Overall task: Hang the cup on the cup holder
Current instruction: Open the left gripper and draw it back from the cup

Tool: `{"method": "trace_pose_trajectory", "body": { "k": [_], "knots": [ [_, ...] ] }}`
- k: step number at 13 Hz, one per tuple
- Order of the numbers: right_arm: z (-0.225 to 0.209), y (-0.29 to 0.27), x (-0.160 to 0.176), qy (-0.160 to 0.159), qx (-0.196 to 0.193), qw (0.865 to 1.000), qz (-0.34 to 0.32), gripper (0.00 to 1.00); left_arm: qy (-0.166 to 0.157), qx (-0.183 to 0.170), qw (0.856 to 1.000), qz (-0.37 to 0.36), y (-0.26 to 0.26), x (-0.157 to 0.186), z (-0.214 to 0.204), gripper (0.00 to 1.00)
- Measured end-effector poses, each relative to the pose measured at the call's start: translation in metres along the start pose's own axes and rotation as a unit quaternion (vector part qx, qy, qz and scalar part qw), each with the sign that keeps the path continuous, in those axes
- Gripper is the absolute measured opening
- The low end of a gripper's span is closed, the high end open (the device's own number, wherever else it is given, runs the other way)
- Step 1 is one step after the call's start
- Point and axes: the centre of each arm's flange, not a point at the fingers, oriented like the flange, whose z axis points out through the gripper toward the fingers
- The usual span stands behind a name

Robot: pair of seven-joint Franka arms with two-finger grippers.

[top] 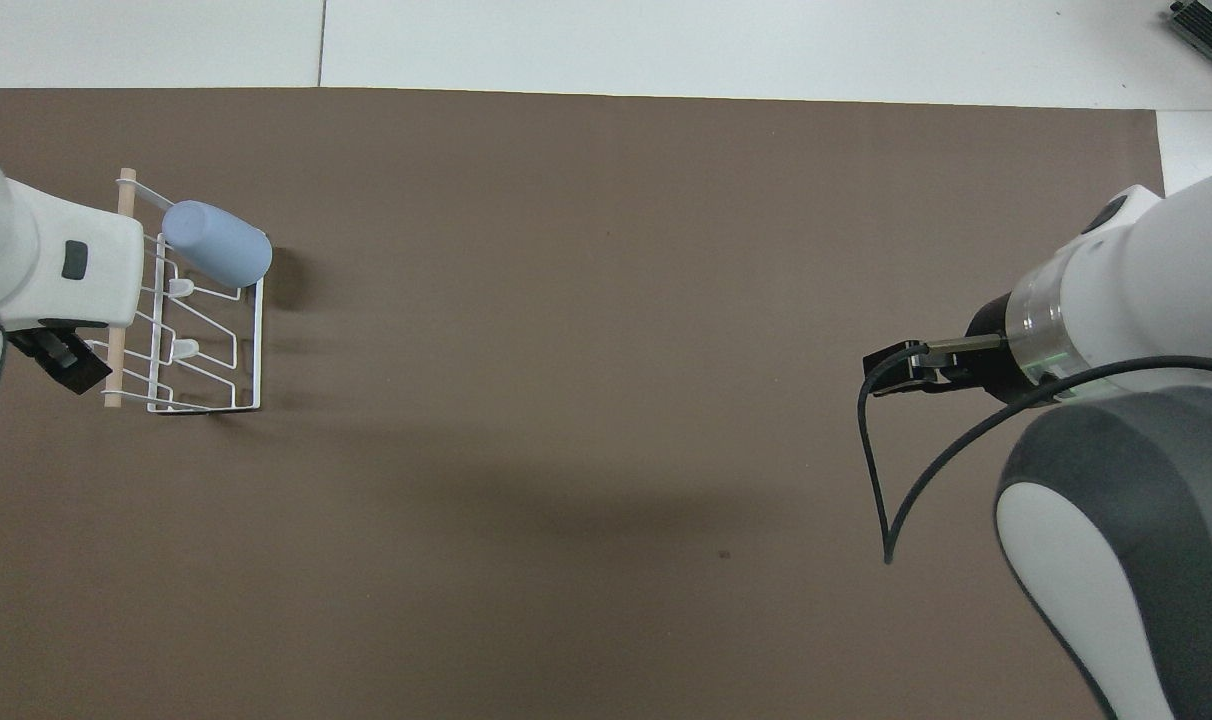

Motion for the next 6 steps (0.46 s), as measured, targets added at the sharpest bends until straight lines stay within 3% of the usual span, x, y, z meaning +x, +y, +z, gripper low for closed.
{"method": "trace_pose_trajectory", "body": {
  "k": [2,6],
  "knots": [
    [0.0,0.0,0.0,0.0,0.0,1.0,0.0,1.0,0.01,-0.032,0.998,-0.047,0.006,-0.005,-0.003,1.0],
    [0.0,0.0,0.0,0.0,0.0,1.0,0.0,1.0,0.02,-0.116,0.98,-0.159,0.007,-0.014,0.002,1.0]
  ]
}}
